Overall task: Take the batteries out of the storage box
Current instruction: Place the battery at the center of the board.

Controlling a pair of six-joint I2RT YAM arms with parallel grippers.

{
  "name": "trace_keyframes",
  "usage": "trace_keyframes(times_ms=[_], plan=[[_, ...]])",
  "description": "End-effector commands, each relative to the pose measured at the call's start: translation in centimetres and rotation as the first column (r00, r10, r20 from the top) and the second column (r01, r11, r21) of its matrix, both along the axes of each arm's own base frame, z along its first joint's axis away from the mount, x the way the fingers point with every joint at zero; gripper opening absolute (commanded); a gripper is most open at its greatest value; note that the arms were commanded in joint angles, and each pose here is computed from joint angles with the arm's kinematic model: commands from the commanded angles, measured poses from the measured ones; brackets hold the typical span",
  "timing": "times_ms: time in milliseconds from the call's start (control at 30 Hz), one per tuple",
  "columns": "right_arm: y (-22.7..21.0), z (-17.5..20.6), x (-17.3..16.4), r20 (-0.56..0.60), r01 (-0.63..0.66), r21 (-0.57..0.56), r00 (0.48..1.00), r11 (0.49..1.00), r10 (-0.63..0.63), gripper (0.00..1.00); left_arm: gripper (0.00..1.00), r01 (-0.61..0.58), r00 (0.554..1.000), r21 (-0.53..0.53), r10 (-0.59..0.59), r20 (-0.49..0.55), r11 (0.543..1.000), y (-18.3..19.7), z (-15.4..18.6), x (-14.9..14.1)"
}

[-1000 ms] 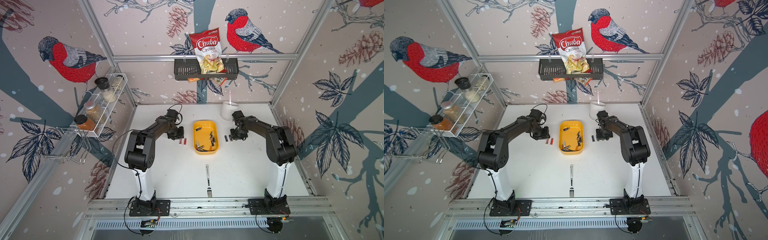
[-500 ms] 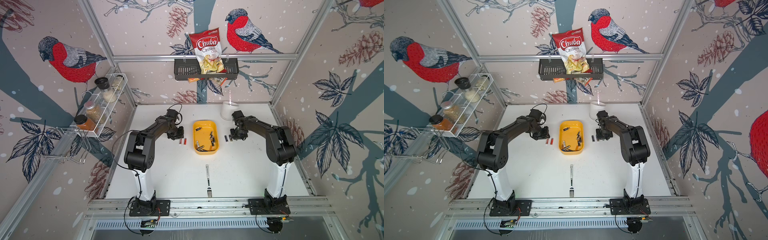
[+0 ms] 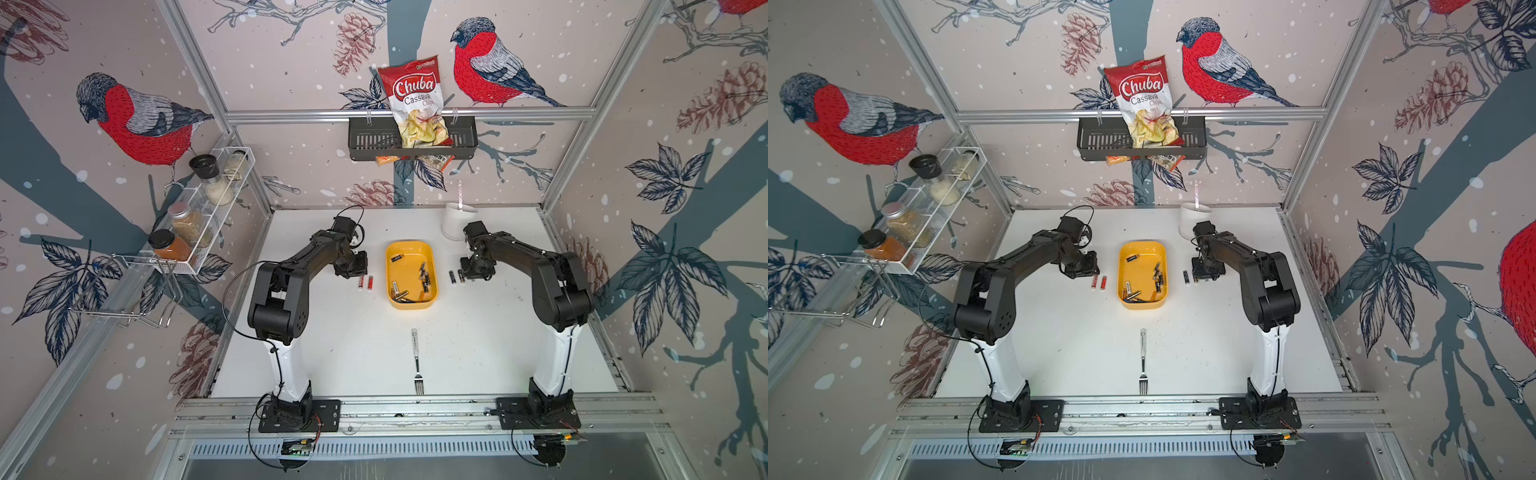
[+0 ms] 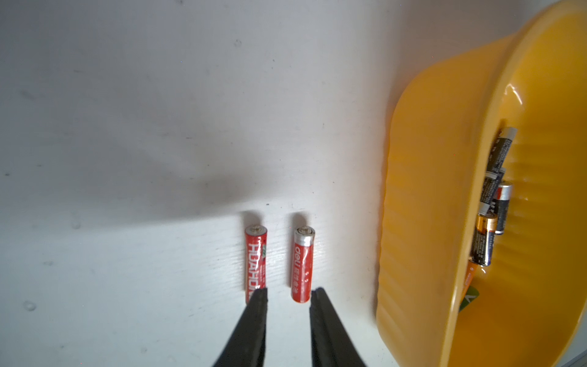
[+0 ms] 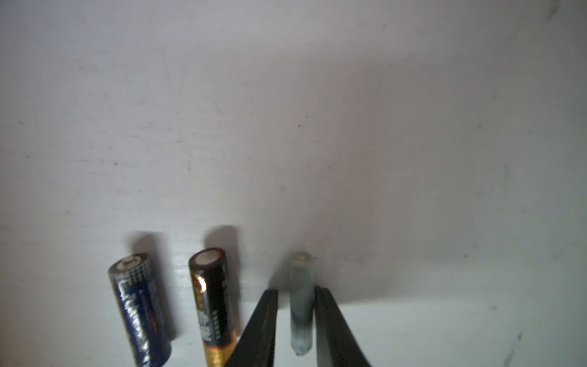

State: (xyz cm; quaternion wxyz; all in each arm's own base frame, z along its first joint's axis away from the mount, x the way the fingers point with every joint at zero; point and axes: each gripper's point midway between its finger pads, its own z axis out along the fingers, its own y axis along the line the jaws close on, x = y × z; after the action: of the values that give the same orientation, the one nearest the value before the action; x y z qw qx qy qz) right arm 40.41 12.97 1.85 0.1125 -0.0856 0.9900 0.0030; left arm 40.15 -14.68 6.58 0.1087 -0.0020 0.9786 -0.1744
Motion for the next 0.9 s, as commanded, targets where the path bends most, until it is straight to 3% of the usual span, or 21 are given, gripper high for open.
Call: trace_keyframes(times_ms=[0, 433, 867], plan=[[0.1, 0.4, 0.0, 0.002, -0.01, -0.001, 1.0, 1.0, 0.01, 0.28, 0.29, -0.003, 1.0, 0.006, 0.003, 0.012, 1.0, 0.1, 0.9, 0.2], [0.1, 0.8, 0.2, 0.016, -0.008, 0.0, 1.0, 1.0, 0.008, 0.31, 0.29, -0.013, 0.998, 0.031, 0.011, 0.055, 0.999, -0.2, 3.1, 1.1], [0.0, 2.2, 0.5, 0.046, -0.003, 0.001, 0.999, 1.0, 0.003, 0.32, 0.29, 0.029, 0.993, 0.074, -0.037, 0.108, 0.997, -3.0, 6.3, 1.7]])
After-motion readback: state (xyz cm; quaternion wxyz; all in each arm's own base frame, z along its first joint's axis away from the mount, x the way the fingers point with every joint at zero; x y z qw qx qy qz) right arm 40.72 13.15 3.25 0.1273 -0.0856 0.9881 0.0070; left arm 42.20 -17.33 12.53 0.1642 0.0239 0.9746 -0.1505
